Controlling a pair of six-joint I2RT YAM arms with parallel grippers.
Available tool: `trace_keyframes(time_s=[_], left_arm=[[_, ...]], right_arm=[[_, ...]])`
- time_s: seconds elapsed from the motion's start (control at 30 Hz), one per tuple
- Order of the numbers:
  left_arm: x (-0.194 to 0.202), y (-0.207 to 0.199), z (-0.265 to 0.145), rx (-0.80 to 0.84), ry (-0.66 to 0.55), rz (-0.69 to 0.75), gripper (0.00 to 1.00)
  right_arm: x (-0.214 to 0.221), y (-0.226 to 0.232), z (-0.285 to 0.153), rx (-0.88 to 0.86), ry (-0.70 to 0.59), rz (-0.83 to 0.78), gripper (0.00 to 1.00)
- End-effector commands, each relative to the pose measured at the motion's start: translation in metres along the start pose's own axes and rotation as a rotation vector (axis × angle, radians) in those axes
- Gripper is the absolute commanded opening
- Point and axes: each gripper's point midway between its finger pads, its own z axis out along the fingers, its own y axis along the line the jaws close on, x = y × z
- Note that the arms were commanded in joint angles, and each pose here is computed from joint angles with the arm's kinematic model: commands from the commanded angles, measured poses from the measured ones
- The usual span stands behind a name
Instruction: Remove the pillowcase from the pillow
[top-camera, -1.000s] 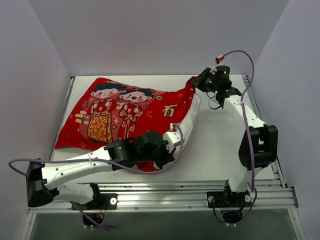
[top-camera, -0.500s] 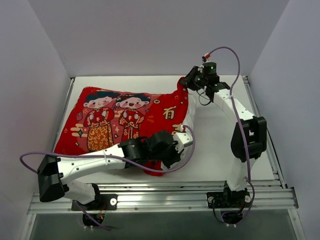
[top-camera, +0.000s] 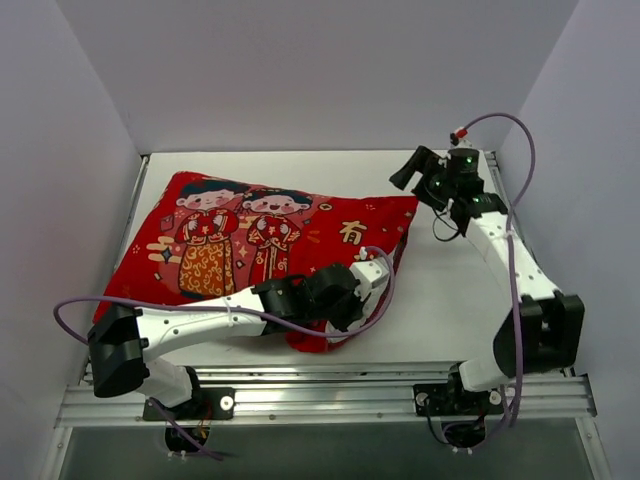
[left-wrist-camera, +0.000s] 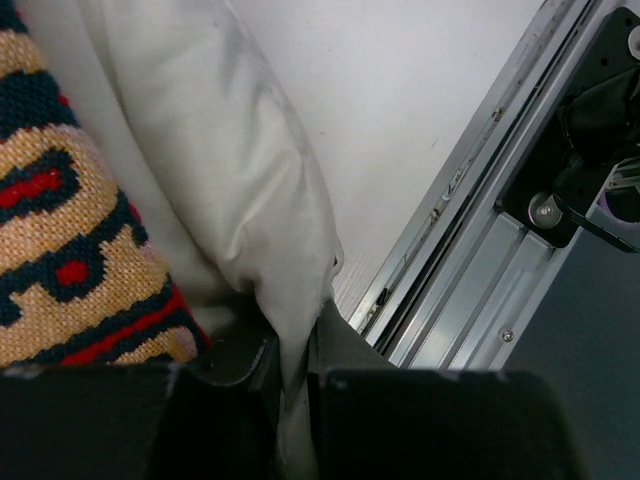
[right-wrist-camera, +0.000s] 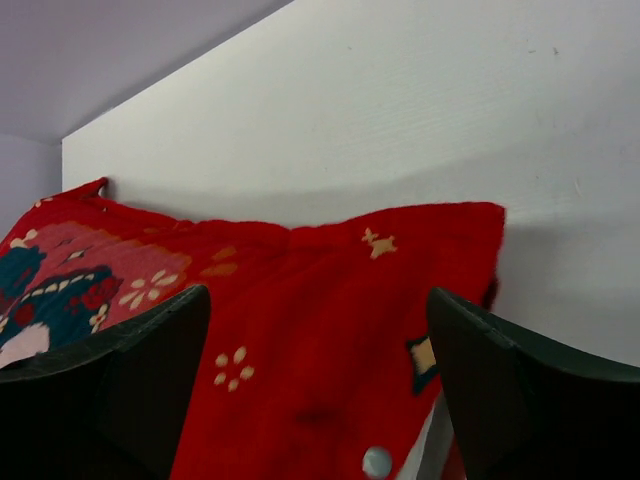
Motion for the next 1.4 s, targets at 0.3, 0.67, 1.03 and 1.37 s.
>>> trace_keyframes(time_s=[0.3, 0.67, 1.03, 1.37], left_arm=[[-0.056, -0.005, 0.002, 0.006, -0.157, -0.060, 0.02], [-0.073, 0.014, 0.006, -0.076, -0.205, -0.123, 0.02], [-0.079, 0.021, 0.004, -0.095, -0.226, -0.161, 0.02], [-0.074, 0.013, 0.001, -0.056, -0.215, -0.162, 0.02]], right_arm=[[0.036, -0.026, -0.101, 0.090, -0.058, 0.051, 0.75], [0.125, -0.001, -0.124, -0.163, 0.131, 0.171, 0.84], [0.164, 0.009, -0.132, -0.312, 0.207, 0.157, 0.88], [0.158, 0.033, -0.107, -0.422, 0.180, 0.189, 0.89]])
